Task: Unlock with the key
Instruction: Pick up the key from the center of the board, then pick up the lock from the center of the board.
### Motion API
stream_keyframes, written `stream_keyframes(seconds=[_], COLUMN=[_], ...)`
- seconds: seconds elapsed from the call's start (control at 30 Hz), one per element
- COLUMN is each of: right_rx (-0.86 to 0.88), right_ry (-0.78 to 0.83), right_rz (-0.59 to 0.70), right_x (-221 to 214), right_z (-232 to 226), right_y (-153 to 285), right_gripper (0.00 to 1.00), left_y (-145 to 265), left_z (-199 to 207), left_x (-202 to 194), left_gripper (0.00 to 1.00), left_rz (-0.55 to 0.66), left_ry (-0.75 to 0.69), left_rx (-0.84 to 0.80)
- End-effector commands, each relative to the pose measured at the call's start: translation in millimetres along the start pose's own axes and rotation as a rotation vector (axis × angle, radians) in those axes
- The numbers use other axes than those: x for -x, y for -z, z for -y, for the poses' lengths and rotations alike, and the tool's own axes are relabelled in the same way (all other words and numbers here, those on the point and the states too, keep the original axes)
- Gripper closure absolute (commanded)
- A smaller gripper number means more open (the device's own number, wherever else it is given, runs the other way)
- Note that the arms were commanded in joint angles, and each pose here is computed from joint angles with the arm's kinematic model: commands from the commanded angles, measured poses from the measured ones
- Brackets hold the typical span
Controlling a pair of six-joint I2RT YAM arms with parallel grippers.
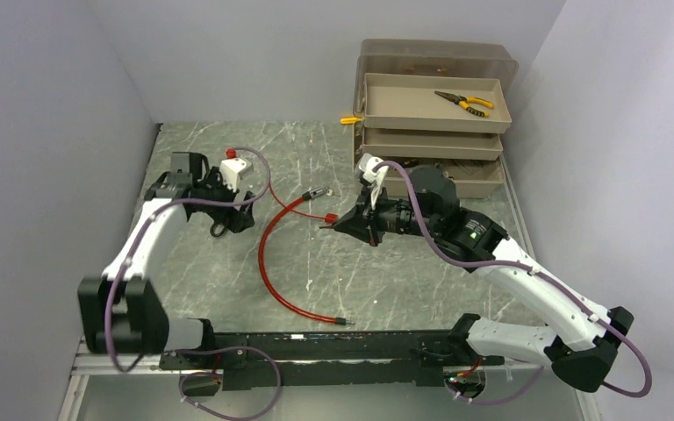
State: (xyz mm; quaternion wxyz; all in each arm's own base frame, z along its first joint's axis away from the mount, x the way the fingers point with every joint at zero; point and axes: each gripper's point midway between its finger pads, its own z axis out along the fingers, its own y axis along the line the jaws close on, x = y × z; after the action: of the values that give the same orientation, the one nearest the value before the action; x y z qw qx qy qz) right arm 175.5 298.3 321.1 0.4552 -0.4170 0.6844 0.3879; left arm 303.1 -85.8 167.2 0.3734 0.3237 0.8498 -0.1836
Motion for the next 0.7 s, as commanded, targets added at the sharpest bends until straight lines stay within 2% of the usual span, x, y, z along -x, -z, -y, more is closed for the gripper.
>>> stream_keyframes(seconds=[0.0, 0.13, 0.33, 0.43, 0.67], right_rx=[0.002, 0.001, 0.007, 0.010, 0.012], right_ry=[-0.031, -0.046, -0.061, -0.070, -0.080], right_rz=[0.115, 0.140, 0.149, 0.146, 0.153], right_x=[18, 17, 14, 13, 15], right_z=[-3, -4, -3, -2, 1], right_y=[6, 12, 11, 9, 6], right_gripper=[1.00, 1.00, 1.00, 1.00, 1.00], left_y=[-17, -32, -47, -57, -74], left_z=[-67, -104, -134, -140, -123], left_x=[-18, -21, -39, -55, -79], left_gripper=[0.00, 0.00, 0.00, 0.00, 0.01], left_rz=[-0.147, -0.188, -0.273, -0.336, -0.385], left_ry=[-0.031, -0.030, -0.020, -0.007, 0.021], left_rx=[0.193, 0.303, 0.392, 0.390, 0.278])
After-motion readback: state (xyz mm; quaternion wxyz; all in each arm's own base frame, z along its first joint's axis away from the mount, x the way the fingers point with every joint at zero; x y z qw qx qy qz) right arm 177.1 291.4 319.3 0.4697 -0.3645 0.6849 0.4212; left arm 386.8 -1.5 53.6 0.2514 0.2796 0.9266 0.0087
